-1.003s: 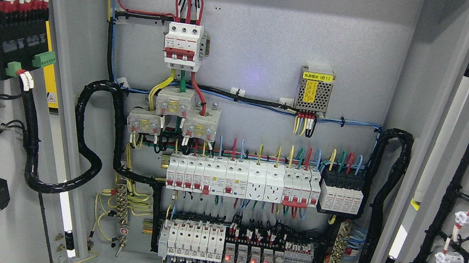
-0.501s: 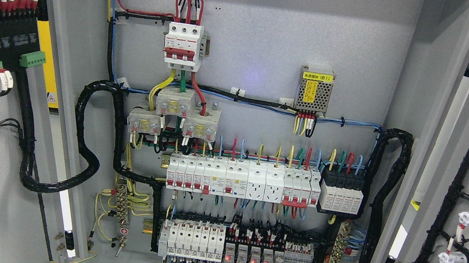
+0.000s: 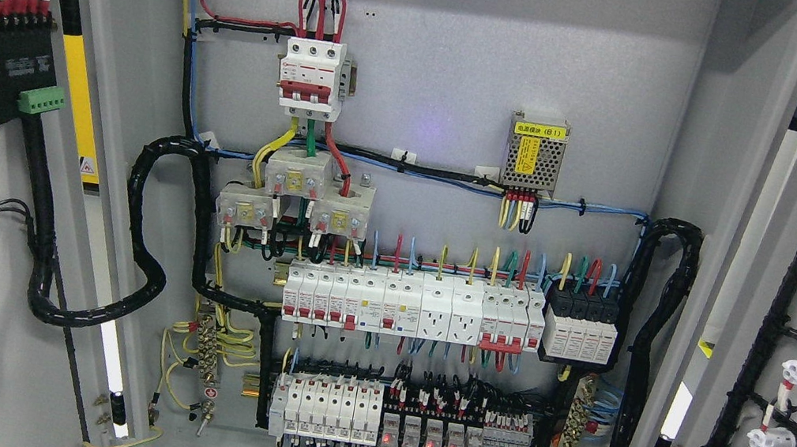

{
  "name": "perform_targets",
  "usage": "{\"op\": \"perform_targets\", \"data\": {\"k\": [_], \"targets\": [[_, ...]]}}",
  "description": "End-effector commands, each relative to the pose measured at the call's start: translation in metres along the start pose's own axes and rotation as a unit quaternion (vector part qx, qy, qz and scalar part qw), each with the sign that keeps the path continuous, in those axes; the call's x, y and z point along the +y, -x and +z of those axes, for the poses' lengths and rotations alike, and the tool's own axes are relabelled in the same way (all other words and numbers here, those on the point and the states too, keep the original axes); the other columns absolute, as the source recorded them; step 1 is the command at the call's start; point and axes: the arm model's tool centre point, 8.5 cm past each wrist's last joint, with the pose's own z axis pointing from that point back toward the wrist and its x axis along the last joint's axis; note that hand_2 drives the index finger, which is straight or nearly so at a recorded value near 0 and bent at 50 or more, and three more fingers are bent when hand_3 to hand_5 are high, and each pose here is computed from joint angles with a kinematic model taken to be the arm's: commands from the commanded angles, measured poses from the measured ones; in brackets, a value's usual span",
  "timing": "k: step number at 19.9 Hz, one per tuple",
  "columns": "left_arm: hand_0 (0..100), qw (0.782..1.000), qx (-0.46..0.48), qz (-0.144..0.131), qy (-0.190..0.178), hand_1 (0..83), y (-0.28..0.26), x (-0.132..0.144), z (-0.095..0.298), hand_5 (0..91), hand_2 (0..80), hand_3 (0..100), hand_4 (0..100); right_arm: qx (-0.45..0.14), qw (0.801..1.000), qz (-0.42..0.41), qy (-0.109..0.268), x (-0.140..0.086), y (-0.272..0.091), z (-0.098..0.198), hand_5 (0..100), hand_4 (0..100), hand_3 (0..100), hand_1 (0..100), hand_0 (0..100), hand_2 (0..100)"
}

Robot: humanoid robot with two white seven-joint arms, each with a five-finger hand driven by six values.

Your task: Open door with both hands

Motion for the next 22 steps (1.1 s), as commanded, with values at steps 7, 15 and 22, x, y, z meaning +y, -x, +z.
{"op": "perform_targets", "data": {"k": [7, 15, 22], "targets": [[12, 0.999, 0.03, 0.004, -0.031, 55.6, -0.018, 0.069, 0.001, 0.0, 0.0, 0, 0, -0.004, 1.0, -0.011, -0.004, 0.004, 0.001, 0.0, 0, 0, 0, 50, 0, 4], [12, 0.999, 0.031, 0.005, -0.042, 55.6, -0.018, 0.085, -0.009, 0.0, 0.0, 0, 0, -0.005, 0.999, -0.03, -0.033, 0.017, 0.008, -0.009, 0, 0, 0, 50, 0, 4], [12, 0.999, 0.03, 0.006, -0.042, 55.6, -0.018, 0.084, -0.009, 0.0, 0.0, 0, 0, -0.017, 0.997, -0.048, -0.063, 0.031, 0.013, -0.025, 0, 0, 0, 50, 0, 4]]}}
